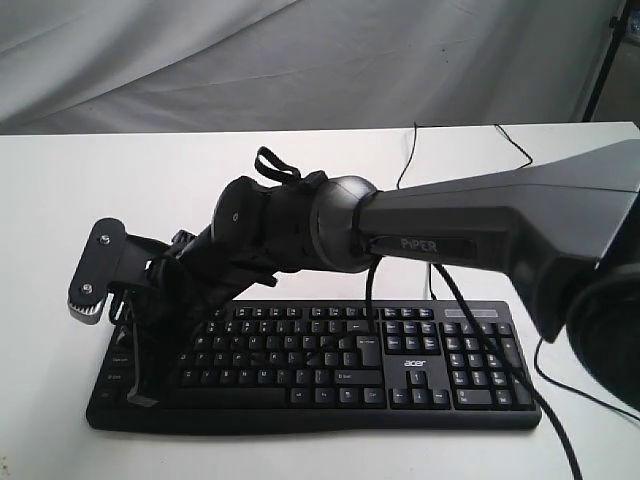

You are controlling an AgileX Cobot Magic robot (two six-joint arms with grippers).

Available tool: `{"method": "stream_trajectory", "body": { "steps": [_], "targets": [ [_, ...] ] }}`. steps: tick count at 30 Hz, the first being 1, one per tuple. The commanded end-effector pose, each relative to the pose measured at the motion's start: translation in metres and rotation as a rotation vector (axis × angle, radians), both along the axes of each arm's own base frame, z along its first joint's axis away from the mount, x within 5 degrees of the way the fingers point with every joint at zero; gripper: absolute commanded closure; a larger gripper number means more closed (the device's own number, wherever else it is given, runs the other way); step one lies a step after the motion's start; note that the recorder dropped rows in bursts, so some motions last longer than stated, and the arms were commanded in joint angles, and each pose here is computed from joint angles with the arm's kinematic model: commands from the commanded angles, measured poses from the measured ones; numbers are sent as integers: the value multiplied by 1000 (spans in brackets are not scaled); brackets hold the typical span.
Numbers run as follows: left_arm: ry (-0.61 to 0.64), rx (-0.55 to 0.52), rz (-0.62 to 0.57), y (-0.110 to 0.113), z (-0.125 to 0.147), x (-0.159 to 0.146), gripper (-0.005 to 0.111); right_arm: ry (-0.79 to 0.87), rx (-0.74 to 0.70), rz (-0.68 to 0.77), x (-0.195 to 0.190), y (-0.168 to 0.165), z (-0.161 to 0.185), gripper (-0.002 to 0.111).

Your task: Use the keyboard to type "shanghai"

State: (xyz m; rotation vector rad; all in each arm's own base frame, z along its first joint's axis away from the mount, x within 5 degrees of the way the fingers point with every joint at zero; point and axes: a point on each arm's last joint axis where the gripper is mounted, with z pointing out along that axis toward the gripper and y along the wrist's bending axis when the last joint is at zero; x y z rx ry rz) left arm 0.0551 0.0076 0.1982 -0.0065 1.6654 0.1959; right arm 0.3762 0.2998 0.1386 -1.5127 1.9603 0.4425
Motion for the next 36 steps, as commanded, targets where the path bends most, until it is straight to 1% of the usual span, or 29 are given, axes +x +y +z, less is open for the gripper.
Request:
{"method": "stream_trajectory", "body": {
  "steps": [1, 5, 11, 14, 20, 22, 28, 36],
  "targets": [
    [5, -4, -4, 0, -2, 0, 106, 1, -27, 3, 2, -6, 4, 108],
    [5, -4, -4, 0, -2, 0, 106, 16, -34, 11, 1, -12, 7, 108],
    [5, -4, -4, 0, -2, 0, 106, -40, -44, -5, -12, -26, 21, 108],
    [5, -4, -4, 0, -2, 0, 106, -37, -56, -12, -19, -36, 23, 108],
    [5, -4, -4, 0, -2, 0, 106, -10, -107, -15, -28, -69, 11, 108],
    [5, -4, -4, 0, -2, 0, 106, -10, -88, -17, -28, -78, 9, 108],
    [5, -4, -4, 0, -2, 0, 106, 57, 11, 1, -30, -87, 7, 108],
    [5, -4, -4, 0, -2, 0, 106, 96, -5, -11, -37, -104, -8, 108]
  ]
}}
